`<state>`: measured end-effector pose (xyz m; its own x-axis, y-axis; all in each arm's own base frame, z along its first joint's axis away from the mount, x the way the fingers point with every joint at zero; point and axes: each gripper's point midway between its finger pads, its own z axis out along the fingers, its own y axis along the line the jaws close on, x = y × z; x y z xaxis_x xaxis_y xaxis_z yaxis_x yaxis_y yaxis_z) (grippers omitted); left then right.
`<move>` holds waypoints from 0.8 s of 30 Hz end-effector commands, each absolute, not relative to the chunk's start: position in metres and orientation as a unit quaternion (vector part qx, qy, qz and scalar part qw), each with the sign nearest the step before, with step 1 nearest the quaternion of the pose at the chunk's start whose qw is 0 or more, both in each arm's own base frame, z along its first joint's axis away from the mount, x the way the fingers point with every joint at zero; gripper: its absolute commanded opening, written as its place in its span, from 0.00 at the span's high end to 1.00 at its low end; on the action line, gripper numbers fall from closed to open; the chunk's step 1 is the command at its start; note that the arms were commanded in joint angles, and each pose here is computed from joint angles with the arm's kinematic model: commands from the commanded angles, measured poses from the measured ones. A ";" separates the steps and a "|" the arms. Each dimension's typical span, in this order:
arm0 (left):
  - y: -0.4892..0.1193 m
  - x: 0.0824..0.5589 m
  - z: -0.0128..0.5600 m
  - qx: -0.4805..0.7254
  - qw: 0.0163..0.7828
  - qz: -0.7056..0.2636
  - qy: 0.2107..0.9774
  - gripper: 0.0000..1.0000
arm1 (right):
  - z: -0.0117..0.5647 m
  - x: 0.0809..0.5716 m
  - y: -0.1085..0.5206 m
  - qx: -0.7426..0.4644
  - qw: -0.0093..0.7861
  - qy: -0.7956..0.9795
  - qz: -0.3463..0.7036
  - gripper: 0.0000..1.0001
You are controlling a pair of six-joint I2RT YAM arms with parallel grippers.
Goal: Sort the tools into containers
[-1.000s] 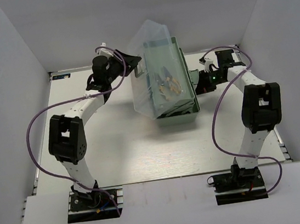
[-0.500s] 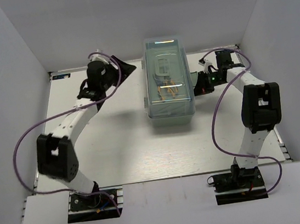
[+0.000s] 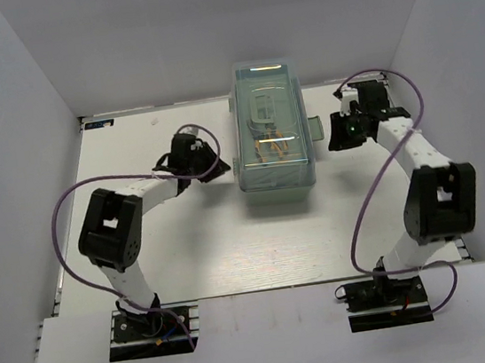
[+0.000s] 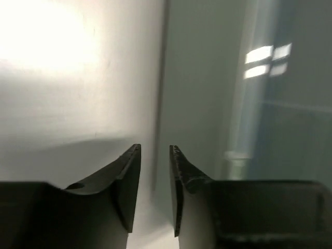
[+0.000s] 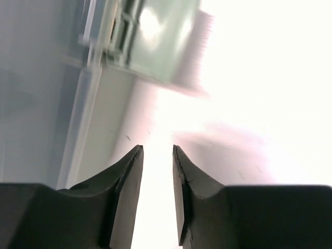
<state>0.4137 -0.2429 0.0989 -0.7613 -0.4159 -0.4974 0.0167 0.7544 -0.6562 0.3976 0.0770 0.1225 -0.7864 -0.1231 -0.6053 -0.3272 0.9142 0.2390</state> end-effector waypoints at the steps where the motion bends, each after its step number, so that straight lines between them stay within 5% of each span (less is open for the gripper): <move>1: -0.265 0.408 0.115 -0.064 0.333 -0.368 0.866 0.63 | 0.146 0.395 0.048 -0.120 0.364 0.919 0.092 0.63; 13: -0.319 0.377 0.111 0.028 0.286 -0.436 0.853 0.65 | 0.155 0.366 0.041 -0.091 0.375 0.914 0.124 0.63; 18: -0.295 0.372 0.097 -0.009 0.284 -0.373 0.883 0.62 | 0.155 0.362 0.029 -0.081 0.378 0.917 0.100 0.61; 19: -0.278 0.379 0.095 -0.037 0.298 -0.346 0.889 0.59 | 0.159 0.362 0.027 -0.082 0.388 0.913 0.095 0.58; 21: -0.246 0.372 0.103 -0.068 0.314 -0.284 0.904 0.48 | 0.165 0.357 0.021 -0.081 0.400 0.909 0.081 0.21; 22: -0.226 0.377 0.108 -0.087 0.342 -0.238 0.905 0.33 | 0.165 0.358 0.021 -0.087 0.413 0.903 0.077 0.09; 24: -0.208 0.367 0.121 -0.086 0.356 -0.207 0.907 0.23 | 0.182 0.354 0.023 -0.087 0.443 0.889 0.078 0.09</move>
